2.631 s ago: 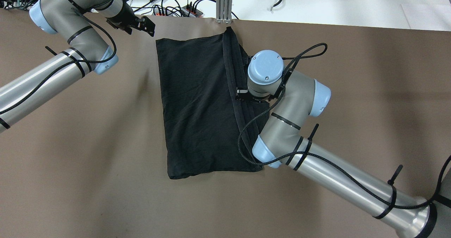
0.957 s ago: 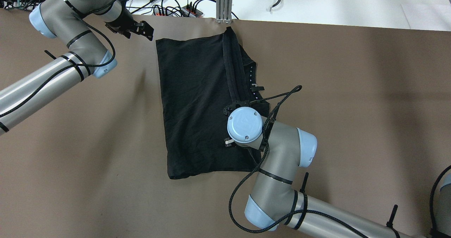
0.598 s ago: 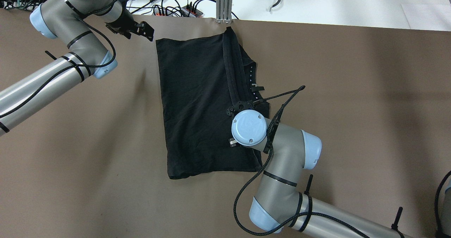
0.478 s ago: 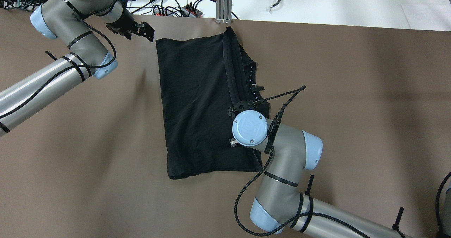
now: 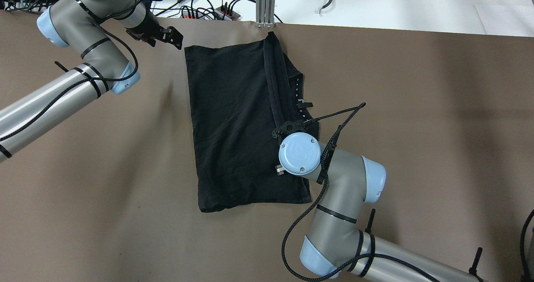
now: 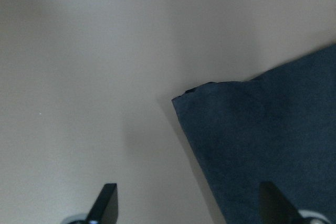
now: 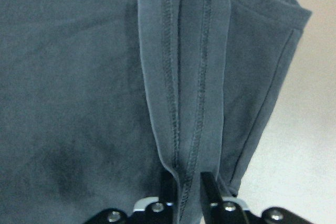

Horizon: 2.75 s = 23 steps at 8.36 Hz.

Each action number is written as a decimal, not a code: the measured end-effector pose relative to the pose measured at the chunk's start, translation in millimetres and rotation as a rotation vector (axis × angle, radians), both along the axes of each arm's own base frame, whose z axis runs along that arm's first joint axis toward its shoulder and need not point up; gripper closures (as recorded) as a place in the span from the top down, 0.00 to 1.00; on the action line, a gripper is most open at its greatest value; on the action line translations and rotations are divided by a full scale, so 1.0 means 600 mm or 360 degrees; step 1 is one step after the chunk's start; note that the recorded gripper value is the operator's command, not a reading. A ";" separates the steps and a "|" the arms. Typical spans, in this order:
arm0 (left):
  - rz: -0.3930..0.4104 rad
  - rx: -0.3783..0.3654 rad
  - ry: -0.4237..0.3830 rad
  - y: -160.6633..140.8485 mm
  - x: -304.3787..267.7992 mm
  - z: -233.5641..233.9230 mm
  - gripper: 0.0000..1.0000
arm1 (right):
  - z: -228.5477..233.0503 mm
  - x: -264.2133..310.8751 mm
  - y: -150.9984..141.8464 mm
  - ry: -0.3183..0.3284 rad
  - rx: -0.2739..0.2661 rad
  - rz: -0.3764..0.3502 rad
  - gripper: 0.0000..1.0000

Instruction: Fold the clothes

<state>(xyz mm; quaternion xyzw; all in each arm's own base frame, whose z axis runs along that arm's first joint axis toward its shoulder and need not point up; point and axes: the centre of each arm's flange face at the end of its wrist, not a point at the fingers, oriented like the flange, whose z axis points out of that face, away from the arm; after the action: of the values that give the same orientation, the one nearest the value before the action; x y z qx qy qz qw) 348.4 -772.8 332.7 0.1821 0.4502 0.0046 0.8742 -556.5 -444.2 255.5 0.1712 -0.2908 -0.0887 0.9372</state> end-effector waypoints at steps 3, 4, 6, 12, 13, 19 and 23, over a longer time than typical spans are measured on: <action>-0.0001 0.0000 -0.0001 0.000 0.000 0.000 0.94 | -0.004 0.003 0.006 -0.0014 0.0005 -0.0007 0.11; -0.0001 0.0001 -0.0001 0.000 0.000 0.000 0.94 | -0.005 0.002 0.012 -0.0017 0.0007 -0.0014 0.00; 0.0001 0.0000 -0.0002 0.001 0.002 0.001 0.94 | -0.002 0.001 0.017 -0.0015 0.0007 -0.0022 0.00; 0.0008 -0.0007 -0.0006 0.006 0.007 0.010 0.94 | 0.059 0.071 0.109 -0.0056 -0.0039 -0.0003 0.00; 0.0009 -0.0006 -0.0006 0.009 0.006 0.013 0.94 | 0.058 0.076 0.152 -0.0106 -0.0090 0.0048 0.00; 0.0016 -0.0002 -0.0003 0.018 0.009 0.018 0.94 | 0.045 0.062 0.267 -0.0202 -0.0149 0.0122 0.73; 0.0018 -0.0003 -0.0004 0.019 0.009 0.020 0.94 | 0.061 0.074 0.261 -0.0188 -0.0135 0.0150 0.94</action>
<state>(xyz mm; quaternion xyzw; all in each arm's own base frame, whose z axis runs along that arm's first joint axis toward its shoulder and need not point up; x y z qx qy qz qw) 353.9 -761.7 344.8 0.1788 0.4501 0.0092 0.8749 -512.4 -287.6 292.2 0.1498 -0.3406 -0.0219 0.9279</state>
